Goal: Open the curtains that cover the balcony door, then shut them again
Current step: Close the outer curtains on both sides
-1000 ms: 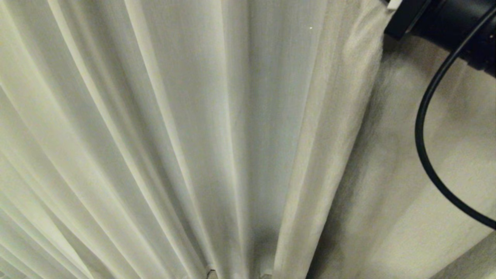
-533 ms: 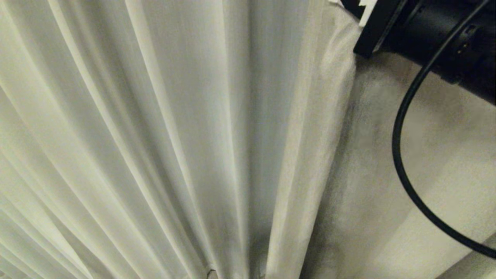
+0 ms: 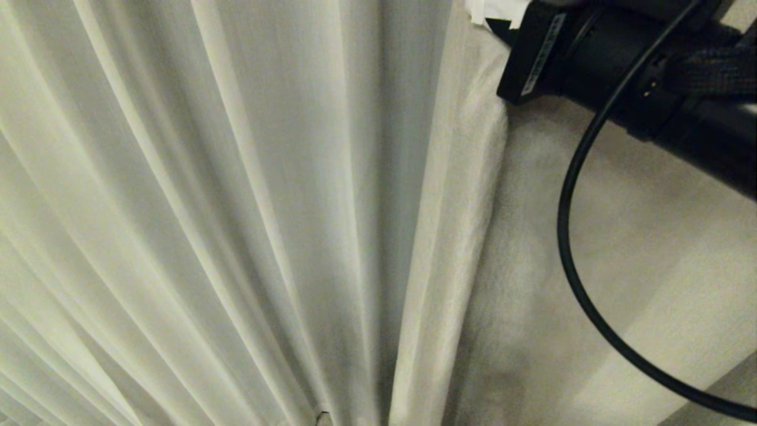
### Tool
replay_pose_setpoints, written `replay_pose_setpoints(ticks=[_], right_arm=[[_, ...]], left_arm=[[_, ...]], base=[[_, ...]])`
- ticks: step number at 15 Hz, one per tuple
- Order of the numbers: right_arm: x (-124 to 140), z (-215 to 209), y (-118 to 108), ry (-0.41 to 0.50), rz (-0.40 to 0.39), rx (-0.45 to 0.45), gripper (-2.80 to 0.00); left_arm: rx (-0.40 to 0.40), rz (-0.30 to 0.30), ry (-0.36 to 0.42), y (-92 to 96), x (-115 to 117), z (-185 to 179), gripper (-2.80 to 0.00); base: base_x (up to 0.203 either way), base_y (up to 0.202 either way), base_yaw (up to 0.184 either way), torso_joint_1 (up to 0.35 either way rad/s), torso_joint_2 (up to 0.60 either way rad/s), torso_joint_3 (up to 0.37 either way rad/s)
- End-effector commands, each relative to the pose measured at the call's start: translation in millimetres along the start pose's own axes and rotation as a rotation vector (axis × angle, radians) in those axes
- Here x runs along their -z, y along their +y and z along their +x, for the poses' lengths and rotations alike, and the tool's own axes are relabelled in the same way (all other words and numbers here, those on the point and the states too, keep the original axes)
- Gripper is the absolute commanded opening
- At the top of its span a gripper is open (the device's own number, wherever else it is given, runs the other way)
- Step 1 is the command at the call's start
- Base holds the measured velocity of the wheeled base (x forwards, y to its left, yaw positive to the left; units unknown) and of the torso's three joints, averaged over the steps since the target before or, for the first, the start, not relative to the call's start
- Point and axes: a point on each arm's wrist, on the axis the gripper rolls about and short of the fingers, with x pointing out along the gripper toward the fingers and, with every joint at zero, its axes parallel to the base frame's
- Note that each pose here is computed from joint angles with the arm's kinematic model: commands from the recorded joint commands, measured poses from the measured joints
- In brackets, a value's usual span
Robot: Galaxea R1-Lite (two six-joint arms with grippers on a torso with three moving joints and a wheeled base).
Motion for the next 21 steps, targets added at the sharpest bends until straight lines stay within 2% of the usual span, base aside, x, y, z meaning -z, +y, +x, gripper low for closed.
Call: replay_pose_setpoints(ticks=[1, 9, 10, 21], right_arm=[[-6, -3, -3, -0.021, 0.003, 0.013, -2.8], [-22, -24, -24, -0.049, -0.001, 0.079, -2.8], [-22, -26, -26, -0.047, -0.004, 0.087, 0.0], [-23, -66, -47, -0.035, -0.024, 0.157, 0.0]], left_arm=[[-0.001, 0.0, -0.001, 0.0, 0, 0, -2.8], [-0.002, 0.0, -0.001, 0.0, 0, 0, -2.8], [0.0, 0.0, -0.001, 0.0, 0, 0, -2.8], [-0.002, 0.0, -0.001, 0.0, 0, 0, -2.8]], base=[[0.0, 0.0, 0.0, 0.0, 0.0, 0.0], [0.0, 0.0, 0.0, 0.0, 0.0, 0.0], [0.0, 0.0, 0.0, 0.0, 0.0, 0.0], [0.0, 0.0, 0.0, 0.0, 0.0, 0.0]])
